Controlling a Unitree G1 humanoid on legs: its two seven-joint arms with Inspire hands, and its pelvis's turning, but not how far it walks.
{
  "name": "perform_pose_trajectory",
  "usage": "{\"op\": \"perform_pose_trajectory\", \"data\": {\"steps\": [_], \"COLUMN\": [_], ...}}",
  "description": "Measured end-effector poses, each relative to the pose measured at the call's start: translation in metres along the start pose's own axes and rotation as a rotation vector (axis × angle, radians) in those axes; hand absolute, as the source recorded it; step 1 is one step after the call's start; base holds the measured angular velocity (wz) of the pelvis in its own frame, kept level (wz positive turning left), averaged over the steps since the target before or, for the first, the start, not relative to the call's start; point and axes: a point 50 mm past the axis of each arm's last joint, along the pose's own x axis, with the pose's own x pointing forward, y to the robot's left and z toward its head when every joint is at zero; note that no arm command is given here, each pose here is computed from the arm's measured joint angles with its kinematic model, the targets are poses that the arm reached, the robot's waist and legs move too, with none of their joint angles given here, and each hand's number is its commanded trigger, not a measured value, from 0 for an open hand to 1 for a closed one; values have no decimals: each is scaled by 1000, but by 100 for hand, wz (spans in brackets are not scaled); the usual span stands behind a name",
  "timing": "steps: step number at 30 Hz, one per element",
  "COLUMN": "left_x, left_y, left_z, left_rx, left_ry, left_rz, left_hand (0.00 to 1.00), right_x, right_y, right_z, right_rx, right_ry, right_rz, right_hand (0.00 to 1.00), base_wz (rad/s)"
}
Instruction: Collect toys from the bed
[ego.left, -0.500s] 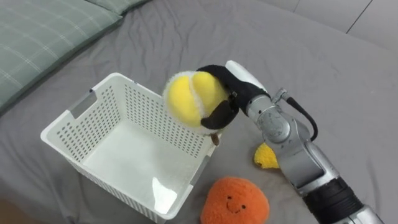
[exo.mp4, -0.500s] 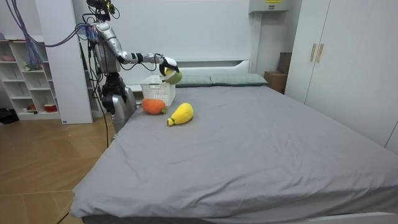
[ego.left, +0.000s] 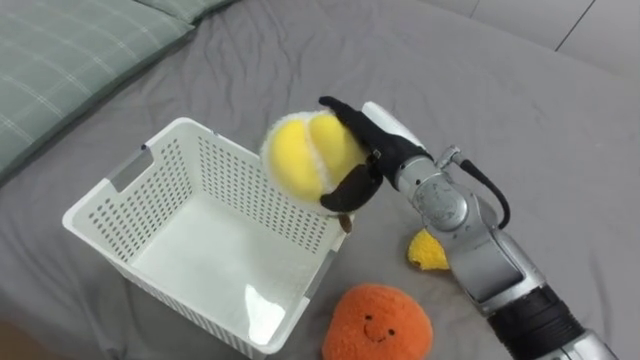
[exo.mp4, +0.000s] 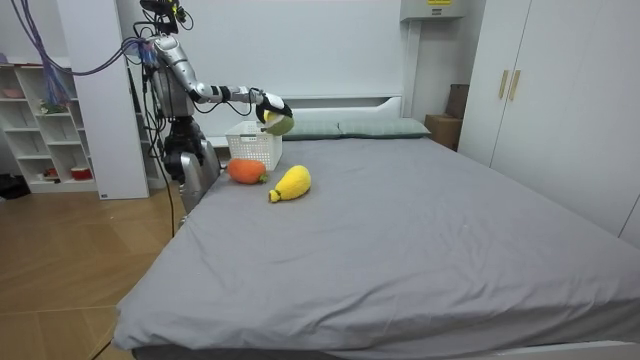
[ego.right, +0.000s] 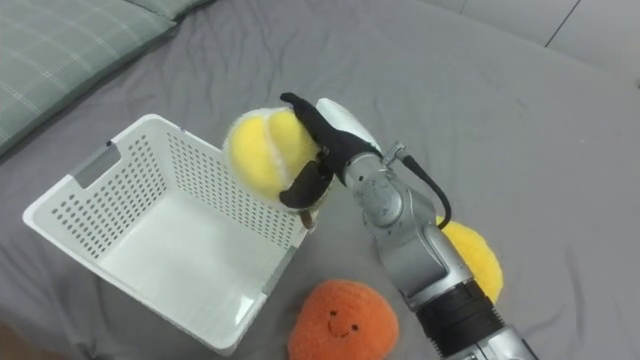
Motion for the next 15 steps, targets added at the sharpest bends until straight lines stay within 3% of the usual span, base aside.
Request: {"op": "perform_pose_trajectory", "data": {"steps": [7,15], "left_x": [0,0], "left_y": [0,-2], "left_z": [-3,-7], "left_rx": [1,11], "left_ry": [8,18], "left_rz": [-1,-7], "left_hand": [0,0], "right_x": [0,-6], "right_y": [2,7], "right_z": [4,35], "right_rx": [30,10], "right_ry": [-25,-163], "right_rz": [9,86], "right_hand": [0,0], "base_wz": [0,0]}}
